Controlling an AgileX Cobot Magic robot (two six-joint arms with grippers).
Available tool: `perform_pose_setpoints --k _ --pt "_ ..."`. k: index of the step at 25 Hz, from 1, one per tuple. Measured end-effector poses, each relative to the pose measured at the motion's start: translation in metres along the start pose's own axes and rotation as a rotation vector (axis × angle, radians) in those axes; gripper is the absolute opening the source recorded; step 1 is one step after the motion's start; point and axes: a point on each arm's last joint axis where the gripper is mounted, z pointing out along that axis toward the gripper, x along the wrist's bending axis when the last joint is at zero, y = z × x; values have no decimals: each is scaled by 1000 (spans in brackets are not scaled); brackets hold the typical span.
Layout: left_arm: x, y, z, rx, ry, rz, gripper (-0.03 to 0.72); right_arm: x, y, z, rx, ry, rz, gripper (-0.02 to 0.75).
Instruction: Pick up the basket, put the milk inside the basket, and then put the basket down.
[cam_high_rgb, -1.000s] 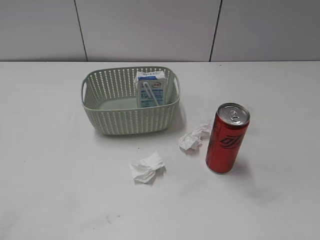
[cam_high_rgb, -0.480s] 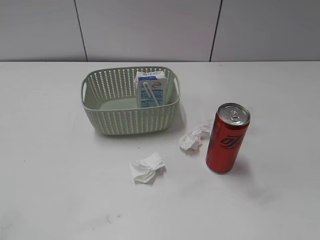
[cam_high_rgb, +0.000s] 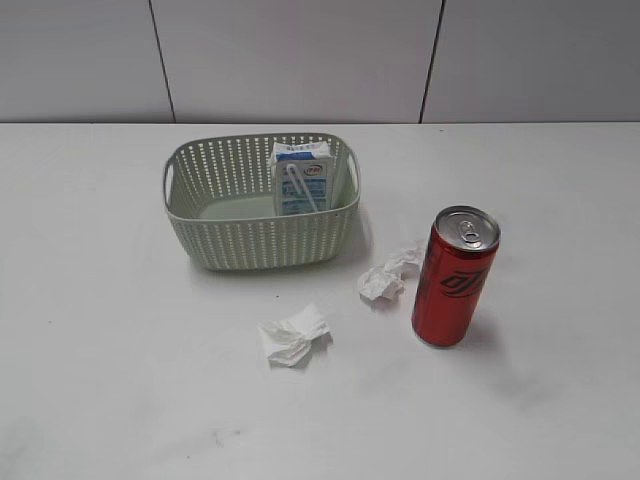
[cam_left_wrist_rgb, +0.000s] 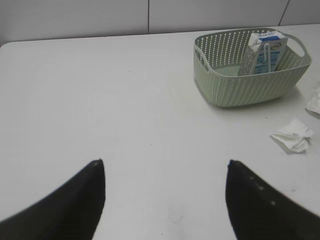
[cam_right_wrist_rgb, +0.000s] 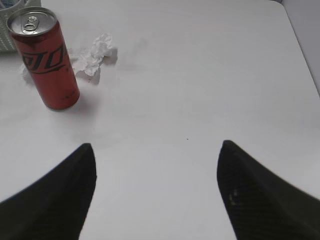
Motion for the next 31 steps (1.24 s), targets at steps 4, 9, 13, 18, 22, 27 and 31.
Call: perform_pose_setpoints --k 4,9,13,18,22,27,31 --pt "0 0 0 -1 35 -16 570 0 0 0 0 0 -1 591" --pt "-1 0 0 -5 165 -77 568 0 -2 -5 -36 -3 -3 591" --pt "-2 0 0 -7 237 -111 567 0 -2 -5 -39 -4 -3 591" --pt "-2 0 0 -7 250 -117 557 0 -2 -5 -39 -4 -2 591" --pt "-2 0 0 -7 250 -117 547 0 -2 -5 -39 -4 -2 591" --pt "-2 0 0 -7 250 -117 533 0 -2 -5 -39 -4 -3 591" --pt "-2 0 0 -7 250 -117 533 0 -2 -5 -39 -4 -2 591"
